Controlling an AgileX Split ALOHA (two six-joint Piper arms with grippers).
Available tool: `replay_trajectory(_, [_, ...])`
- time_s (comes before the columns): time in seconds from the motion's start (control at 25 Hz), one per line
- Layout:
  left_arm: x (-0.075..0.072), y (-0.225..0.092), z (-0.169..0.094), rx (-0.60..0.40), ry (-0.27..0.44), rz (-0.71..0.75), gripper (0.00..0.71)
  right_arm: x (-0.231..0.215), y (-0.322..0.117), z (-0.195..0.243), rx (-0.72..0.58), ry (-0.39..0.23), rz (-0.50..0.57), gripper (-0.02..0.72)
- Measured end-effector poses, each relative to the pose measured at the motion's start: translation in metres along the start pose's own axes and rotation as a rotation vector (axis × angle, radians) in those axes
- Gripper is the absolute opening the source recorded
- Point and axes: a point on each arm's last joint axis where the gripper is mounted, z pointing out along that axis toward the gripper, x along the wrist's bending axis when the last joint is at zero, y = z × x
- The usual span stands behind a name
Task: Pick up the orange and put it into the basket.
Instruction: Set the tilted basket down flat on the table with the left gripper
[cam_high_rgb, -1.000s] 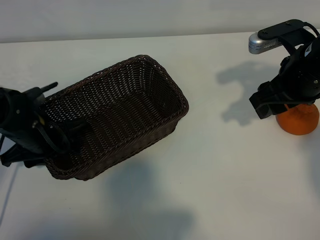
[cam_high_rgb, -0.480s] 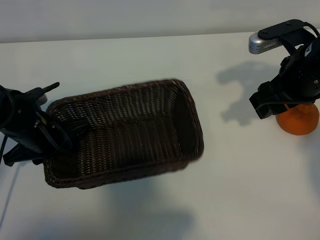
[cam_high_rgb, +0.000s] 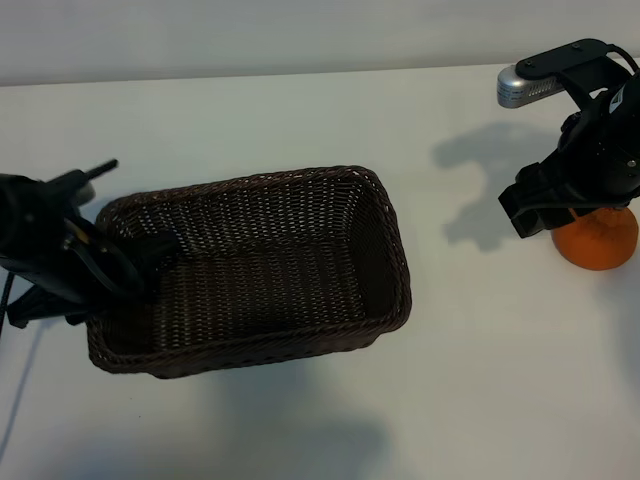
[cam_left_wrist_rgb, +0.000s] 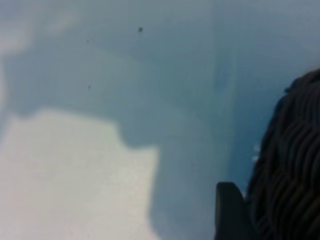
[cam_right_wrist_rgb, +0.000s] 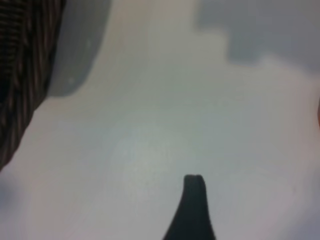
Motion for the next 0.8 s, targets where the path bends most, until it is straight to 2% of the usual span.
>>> replay_trajectory(0.12, [0.007,0.007,-0.016,-0.038,-0.062,-0.027,0.387,0.0,0.0,0.0,0.0,0.0,0.0,0.572])
replay_trajectory(0.16, [0.009,0.009,-0.022,-0.049,-0.085,-0.031,0.334,0.0,0.0,0.0,0.0,0.0,0.0,0.571])
replay_trajectory(0.48, [0.024,0.019,-0.051,-0.098,-0.249,-0.029,0.334,0.0,0.0,0.0,-0.001,0.0,0.0,0.569])
replay_trajectory(0.8, [0.012,0.022,-0.06,-0.134,-0.455,-0.043,0.334,0.0,0.0,0.0,-0.001,0.0,0.0,0.567])
